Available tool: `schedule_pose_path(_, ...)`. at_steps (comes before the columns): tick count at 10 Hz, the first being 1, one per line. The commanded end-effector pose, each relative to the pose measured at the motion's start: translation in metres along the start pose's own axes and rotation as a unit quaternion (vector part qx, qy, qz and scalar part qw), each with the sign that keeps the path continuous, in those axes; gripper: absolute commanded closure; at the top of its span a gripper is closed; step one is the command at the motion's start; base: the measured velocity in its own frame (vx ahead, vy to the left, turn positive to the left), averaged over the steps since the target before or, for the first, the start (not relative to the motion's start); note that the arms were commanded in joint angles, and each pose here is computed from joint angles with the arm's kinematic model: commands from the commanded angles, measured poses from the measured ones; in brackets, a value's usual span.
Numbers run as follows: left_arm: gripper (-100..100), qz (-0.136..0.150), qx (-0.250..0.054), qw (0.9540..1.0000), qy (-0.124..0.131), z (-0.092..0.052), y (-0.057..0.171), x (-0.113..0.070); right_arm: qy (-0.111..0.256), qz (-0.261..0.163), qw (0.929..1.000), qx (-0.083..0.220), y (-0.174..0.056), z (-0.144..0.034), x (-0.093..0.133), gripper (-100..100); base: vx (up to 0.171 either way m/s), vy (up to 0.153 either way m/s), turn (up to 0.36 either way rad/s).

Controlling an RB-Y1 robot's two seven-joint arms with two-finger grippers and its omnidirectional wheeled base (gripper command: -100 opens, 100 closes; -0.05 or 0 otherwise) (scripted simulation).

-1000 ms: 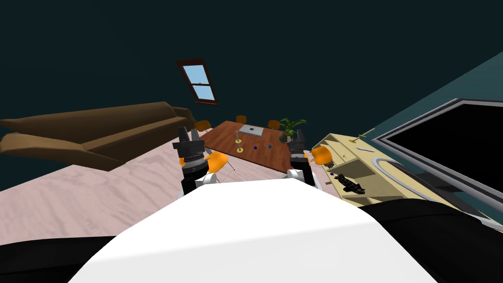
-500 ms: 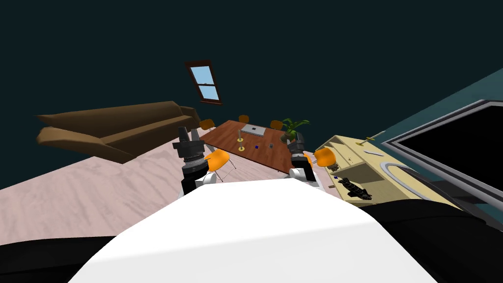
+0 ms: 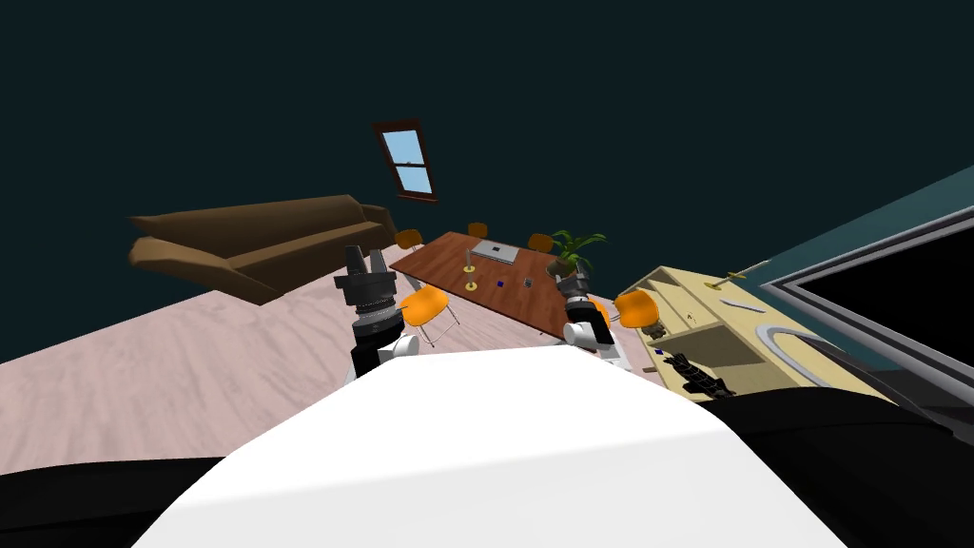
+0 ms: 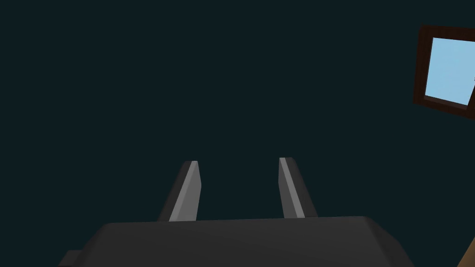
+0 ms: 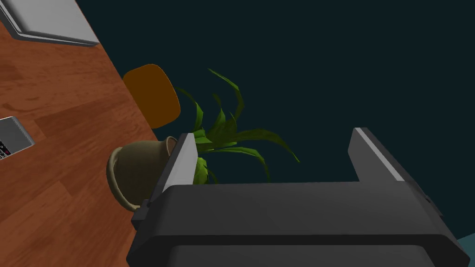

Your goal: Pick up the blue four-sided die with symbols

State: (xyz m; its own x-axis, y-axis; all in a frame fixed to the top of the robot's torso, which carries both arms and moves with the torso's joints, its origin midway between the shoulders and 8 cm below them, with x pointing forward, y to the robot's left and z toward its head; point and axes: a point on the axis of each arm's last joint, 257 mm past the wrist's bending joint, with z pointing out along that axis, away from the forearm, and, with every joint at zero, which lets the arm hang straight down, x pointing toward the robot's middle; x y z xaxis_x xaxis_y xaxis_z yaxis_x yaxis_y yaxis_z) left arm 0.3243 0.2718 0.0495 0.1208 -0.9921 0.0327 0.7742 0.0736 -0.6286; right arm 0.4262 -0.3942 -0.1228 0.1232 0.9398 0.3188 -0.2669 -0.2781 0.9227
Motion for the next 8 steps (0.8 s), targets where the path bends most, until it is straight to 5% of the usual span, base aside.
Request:
schedule_pose_path(1,0,0.000,0.000,1.0000,0.000,0.000,0.000,0.000,-0.023,0.033,0.9988,0.027,-0.016,0.000,-0.023,-100,-0.033,-0.007,0.109)
schedule_pose_path(4,0,0.000,0.000,1.0000,0.000,0.000,0.000,0.000,-0.044,0.068,0.9957,0.046,-0.028,0.001,-0.040,-100,-0.022,-0.001,0.086)
schedule_pose_path(8,0,0.000,0.000,1.0000,0.000,0.000,0.000,0.000,-0.107,0.161,0.9766,0.094,-0.062,0.001,-0.087,-100,-0.017,-0.002,0.141)
